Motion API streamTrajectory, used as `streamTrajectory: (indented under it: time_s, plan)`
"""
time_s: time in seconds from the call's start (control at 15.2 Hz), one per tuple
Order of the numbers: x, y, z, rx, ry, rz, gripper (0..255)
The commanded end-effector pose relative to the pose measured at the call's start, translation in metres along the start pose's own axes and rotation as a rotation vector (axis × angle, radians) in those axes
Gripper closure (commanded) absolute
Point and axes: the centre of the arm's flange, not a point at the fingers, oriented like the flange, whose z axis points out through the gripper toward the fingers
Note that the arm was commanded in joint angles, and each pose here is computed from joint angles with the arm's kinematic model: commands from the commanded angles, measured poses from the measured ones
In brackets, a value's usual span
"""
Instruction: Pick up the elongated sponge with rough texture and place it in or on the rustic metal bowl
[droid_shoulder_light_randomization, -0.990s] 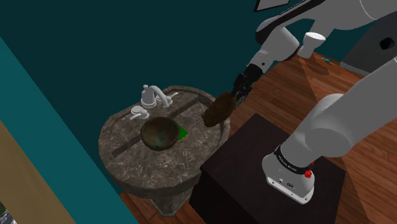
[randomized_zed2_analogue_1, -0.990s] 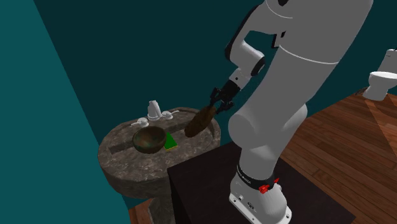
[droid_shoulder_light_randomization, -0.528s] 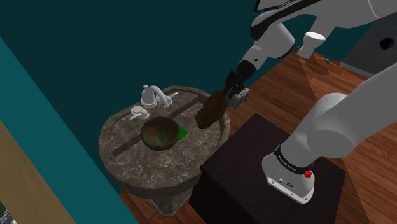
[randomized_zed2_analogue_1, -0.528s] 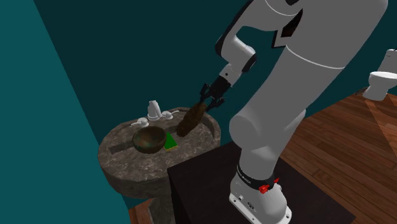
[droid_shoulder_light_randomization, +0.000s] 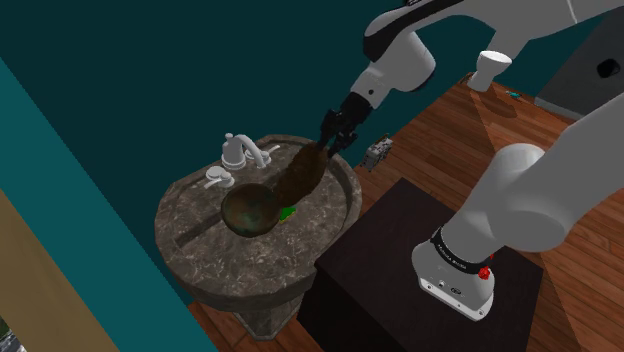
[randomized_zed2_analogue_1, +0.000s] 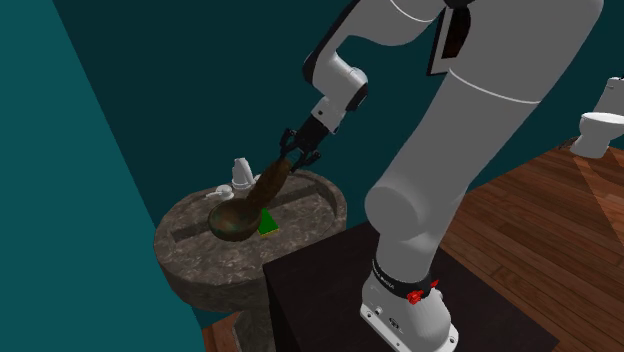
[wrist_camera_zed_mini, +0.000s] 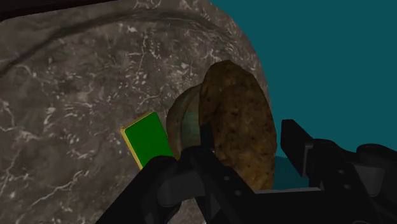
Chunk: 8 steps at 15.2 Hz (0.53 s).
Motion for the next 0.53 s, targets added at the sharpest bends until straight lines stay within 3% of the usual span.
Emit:
streamTrajectory:
  time_s: [0.0, 0.46]
  plan:
    - [0.006, -0.022, 0.014, 0.002, 0.001, 0.001, 255]
    - [0.026, -0.097, 0.064, 0.002, 0.001, 0.001, 255]
